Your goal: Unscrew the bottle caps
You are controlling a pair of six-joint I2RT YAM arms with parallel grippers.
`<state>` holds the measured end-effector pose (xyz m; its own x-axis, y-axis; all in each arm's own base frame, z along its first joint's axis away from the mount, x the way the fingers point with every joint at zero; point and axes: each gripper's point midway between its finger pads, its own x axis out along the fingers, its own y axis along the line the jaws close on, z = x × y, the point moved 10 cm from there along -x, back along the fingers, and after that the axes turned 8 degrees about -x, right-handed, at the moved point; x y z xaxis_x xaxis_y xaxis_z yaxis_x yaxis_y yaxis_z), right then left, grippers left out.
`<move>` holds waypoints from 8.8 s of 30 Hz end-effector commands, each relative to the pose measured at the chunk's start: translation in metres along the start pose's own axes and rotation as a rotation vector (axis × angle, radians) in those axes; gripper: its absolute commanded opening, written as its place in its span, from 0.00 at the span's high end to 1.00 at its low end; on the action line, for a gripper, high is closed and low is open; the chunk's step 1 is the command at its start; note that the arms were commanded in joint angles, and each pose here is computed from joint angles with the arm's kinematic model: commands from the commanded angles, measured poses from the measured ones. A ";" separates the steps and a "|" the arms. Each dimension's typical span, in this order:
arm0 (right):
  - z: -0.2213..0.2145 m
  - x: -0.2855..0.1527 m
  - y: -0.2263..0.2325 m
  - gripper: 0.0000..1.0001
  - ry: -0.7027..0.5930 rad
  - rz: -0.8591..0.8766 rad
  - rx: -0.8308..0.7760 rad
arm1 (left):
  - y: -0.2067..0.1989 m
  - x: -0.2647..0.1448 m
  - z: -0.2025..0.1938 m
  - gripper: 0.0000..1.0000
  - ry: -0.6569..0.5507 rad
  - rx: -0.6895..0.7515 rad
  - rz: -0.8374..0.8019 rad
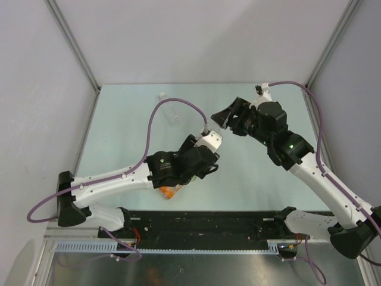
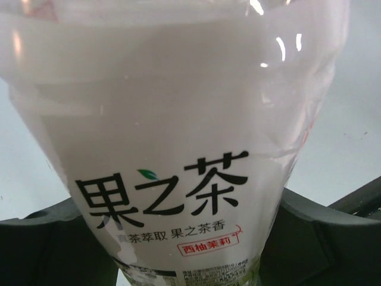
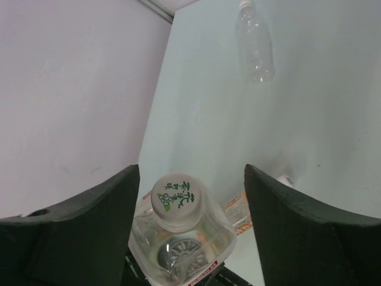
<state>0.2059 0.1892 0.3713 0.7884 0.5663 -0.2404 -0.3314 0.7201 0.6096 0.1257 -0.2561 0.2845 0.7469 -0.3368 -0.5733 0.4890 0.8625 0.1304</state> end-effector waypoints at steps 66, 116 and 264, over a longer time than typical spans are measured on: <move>0.051 -0.076 0.008 0.34 -0.196 0.842 -0.169 | -0.009 -0.063 0.002 1.00 -0.160 -0.135 -0.666; -0.002 0.018 -0.006 0.46 0.170 0.157 0.049 | -0.006 0.004 0.000 1.00 0.025 -0.008 0.064; 0.021 -0.017 -0.092 1.00 -0.175 -0.382 -0.469 | 0.030 -0.055 0.006 0.01 -0.244 -0.199 -0.250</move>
<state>0.2202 0.1291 0.3217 0.8319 0.4918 -0.2573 -0.4409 0.8671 0.2318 0.0994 -0.2091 0.3233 0.6922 -0.6189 -0.3712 0.6126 0.7758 -0.1512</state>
